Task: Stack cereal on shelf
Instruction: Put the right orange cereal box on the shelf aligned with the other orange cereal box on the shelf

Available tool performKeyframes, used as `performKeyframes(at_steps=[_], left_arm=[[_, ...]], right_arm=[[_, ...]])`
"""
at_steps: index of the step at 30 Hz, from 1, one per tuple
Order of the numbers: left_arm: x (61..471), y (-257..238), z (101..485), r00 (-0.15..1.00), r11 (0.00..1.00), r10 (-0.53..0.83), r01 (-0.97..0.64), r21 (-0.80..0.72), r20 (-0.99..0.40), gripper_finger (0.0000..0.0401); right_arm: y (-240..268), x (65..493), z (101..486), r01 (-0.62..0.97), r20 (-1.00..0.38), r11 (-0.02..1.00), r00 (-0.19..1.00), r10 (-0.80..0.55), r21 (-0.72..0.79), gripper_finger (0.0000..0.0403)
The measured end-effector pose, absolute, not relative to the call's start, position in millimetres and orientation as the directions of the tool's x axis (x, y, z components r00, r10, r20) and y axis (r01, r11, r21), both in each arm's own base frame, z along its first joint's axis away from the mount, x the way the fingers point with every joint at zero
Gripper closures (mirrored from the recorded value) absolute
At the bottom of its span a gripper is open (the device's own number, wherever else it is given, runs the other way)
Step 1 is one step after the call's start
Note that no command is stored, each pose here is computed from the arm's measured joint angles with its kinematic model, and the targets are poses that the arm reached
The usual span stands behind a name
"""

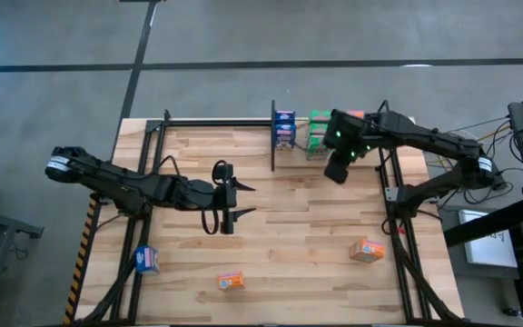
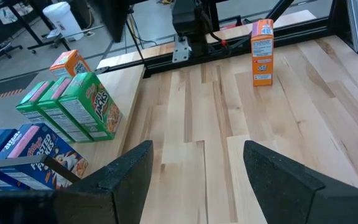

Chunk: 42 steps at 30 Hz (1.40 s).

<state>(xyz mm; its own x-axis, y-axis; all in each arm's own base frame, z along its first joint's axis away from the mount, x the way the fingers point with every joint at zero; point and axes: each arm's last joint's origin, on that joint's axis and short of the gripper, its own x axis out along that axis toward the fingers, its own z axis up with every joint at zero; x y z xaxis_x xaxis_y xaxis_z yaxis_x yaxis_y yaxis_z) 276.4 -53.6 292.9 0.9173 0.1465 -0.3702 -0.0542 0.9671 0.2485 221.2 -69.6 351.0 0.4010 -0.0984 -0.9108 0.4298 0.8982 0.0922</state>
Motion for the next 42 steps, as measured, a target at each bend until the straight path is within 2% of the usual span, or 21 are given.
performKeyframes(at_steps=[5, 9, 14, 19, 24, 28, 35, 38, 42], left_arm=[[276, -54, 293, 0.917, 0.967, 0.147, -0.054, 0.249, -0.370, 0.0168], [276, -54, 293, 0.917, 0.967, 0.147, -0.054, 0.249, -0.370, 0.0168], [276, -54, 293, 0.918, 0.968, 0.146, -0.056, 0.246, -0.369, 0.0168], [276, -54, 293, 0.918, 0.968, 0.146, -0.056, 0.245, -0.368, 0.0168], [276, -54, 293, 0.918, 0.969, 0.146, -0.058, 0.241, -0.368, 0.0168], [276, -54, 293, 0.918, 0.969, 0.146, -0.058, 0.241, -0.368, 0.0168], [276, -54, 293, 0.918, 0.968, 0.146, -0.055, 0.247, -0.368, 0.0168], [276, -54, 293, 0.918, 0.967, 0.146, -0.055, 0.248, -0.368, 0.0168], [276, -54, 293, 0.918, 0.967, 0.146, -0.055, 0.248, -0.368, 0.0168]], right_arm=[[-27, 226, 354, 0.387, -0.904, 0.904, 0.427, 0.000, 0.183, 0.0394], [13, 232, 349, 0.345, -0.912, 0.911, 0.403, 0.074, 0.227, 0.0394], [62, 232, 341, 0.268, -0.928, 0.927, 0.333, 0.169, 0.264, 0.0394], [103, 217, 332, 0.302, -0.953, 0.916, 0.224, 0.203, 0.266, 0.0394], [137, 196, 326, 0.298, -0.961, 0.917, 0.169, 0.221, 0.263, 0.0394], [157, 178, 320, 0.262, -0.970, 0.937, 0.141, 0.199, 0.230, 0.0394], [167, 157, 309, 0.306, -0.991, 0.945, 0.103, 0.085, 0.113, 0.0386], [164, 154, 308, 0.334, -0.996, 0.940, 0.076, 0.045, 0.068, 0.0362], [162, 153, 307, 0.337, -0.998, 0.940, 0.066, 0.021, 0.042, 0.0309]])
